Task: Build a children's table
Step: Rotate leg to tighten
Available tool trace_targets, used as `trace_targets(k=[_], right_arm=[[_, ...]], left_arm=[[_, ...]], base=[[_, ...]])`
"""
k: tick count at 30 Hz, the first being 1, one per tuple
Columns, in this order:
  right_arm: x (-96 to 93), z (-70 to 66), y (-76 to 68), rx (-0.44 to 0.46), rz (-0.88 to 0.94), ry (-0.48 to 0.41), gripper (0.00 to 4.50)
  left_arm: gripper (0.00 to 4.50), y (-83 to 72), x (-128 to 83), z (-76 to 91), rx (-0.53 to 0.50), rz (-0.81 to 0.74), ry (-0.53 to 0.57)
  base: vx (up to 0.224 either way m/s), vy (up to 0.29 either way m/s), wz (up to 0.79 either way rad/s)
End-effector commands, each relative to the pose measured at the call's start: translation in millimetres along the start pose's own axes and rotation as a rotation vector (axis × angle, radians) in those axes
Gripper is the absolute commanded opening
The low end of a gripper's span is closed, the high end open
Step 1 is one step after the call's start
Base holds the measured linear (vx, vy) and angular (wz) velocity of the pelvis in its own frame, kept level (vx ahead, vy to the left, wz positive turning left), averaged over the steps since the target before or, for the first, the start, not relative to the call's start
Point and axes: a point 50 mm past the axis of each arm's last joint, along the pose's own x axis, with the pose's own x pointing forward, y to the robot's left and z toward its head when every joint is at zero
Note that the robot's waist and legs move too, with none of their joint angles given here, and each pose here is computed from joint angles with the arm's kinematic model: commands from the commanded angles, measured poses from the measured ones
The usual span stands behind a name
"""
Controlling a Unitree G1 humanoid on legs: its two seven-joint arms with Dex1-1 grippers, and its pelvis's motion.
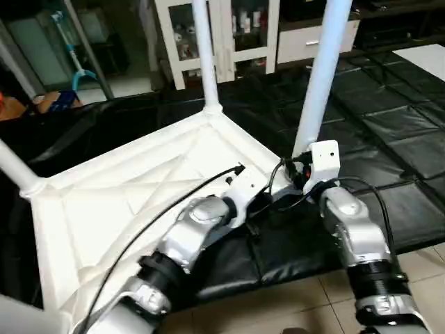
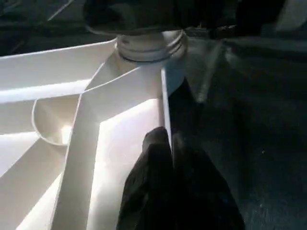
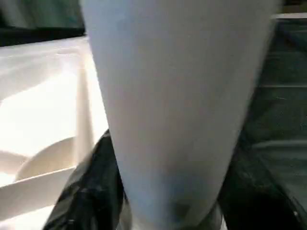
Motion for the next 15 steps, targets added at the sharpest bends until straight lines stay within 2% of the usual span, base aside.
trace_targets(k=[1,4,5,6,8,10,15], right_arm=[[1.2,16.6,11.1,-0.023,0.118,-0.075,2.77],[-7.6,23.6,-4.5,-0.049,0.214,-0.065,3.17],[-7.6,23.6,-4.5,-0.049,0.214,-0.065,3.28],[-11.3,24.8,-6.1,-0.050,0.275,-0.053,3.28],[-21.9,24.4,-8.9,-0.098,0.415,-0.012,3.60],[-41.7,19.8,-18.0,-0.168,0.583,0.072,3.60],[-59.7,15.4,-29.3,-0.185,0.692,0.149,3.60]], left_arm=[[0.00,-3.3,-9,-23.0,0.017,-0.065,0.086],[0.00,-11.3,-24,-26.8,0.029,-0.199,0.057],[0.00,-11.3,-24,-26.8,0.029,-0.199,0.057],[0.00,-12.6,-27,-27.5,0.026,-0.224,0.054],[0.00,-13.3,-33,-29.8,0.028,-0.260,0.058],[0.00,-13.0,-41,-33.1,0.027,-0.304,0.068],[0.00,-12.0,-46,-34.9,0.024,-0.325,0.078]], base=[[0.000,0.000,0.00],[0.000,0.000,0.00],[0.000,0.000,0.00],[0.000,0.000,0.00],[0.000,0.000,0.00],[0.000,0.000,0.00],[0.000,0.000,0.00]])
